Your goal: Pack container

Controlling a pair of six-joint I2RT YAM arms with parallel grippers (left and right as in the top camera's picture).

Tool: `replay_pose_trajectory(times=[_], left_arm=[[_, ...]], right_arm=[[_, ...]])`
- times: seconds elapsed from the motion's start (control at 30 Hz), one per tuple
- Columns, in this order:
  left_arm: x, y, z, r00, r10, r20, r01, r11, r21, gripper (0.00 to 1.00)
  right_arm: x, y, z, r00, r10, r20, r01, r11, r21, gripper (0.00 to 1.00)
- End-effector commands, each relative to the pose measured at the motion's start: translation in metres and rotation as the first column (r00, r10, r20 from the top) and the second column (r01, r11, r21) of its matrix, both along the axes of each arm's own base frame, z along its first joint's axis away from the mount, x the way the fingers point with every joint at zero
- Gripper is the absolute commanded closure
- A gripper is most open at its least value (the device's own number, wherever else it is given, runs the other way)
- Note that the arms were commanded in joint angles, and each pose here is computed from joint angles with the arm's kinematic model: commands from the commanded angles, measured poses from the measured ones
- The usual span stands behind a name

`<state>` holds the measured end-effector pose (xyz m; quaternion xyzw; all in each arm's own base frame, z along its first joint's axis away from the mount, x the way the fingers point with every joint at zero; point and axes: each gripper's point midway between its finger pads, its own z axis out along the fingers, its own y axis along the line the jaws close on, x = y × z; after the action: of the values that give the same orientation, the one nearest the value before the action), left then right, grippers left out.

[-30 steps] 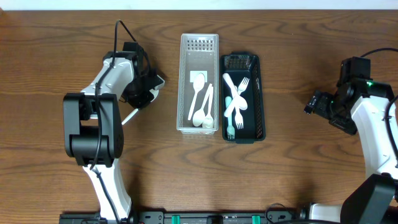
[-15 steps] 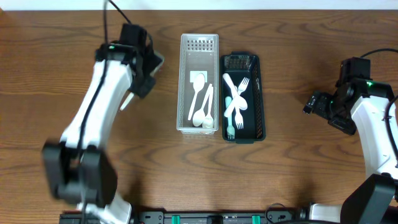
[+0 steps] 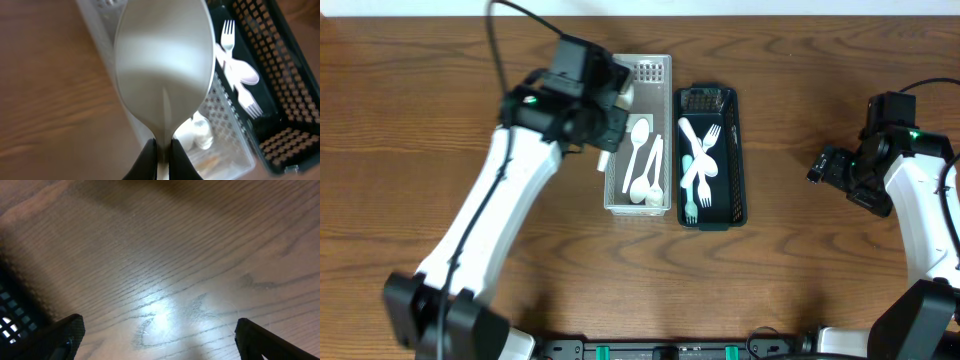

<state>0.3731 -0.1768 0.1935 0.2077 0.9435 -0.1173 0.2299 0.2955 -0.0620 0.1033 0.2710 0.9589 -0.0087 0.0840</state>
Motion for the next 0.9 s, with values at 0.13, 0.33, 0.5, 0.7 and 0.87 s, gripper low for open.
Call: replay_pose_trajectory(times=[0.13, 0.33, 0.5, 0.7, 0.87], left_arm=[[0.003, -0.027, -0.062, 0.98, 0.096, -0.177, -0.1, 0.995, -0.015, 0.89], [0.006, -0.026, -0.056, 0.979, 0.099, -0.176, -0.105, 0.994, -0.026, 0.55], [0.007, -0.016, 0.008, 0.99, 0.112, -0.081, -0.12, 0.988, -0.097, 0.45], [-0.006, 0.016, 0.092, 0.979, 0.168, 0.112, -0.147, 0.974, -0.169, 0.41], [-0.036, 0.078, 0.138, 0.922, 0.267, 0.28, -0.262, 0.963, -0.057, 0.41]], right_arm=[[-0.001, 0.002, -0.002, 1.0, -0.013, -0.003, 0.013, 1.0, 0.024, 0.01], [-0.001, 0.002, -0.002, 1.0, -0.013, -0.002, 0.013, 1.0, 0.024, 0.01], [0.003, 0.001, -0.001, 0.999, 0.044, 0.009, -0.044, 0.999, 0.011, 0.01], [0.016, 0.004, 0.024, 0.98, 0.165, 0.108, -0.162, 0.986, -0.031, 0.01], [0.034, 0.043, 0.106, 0.84, 0.367, 0.399, -0.372, 0.926, -0.07, 0.01]])
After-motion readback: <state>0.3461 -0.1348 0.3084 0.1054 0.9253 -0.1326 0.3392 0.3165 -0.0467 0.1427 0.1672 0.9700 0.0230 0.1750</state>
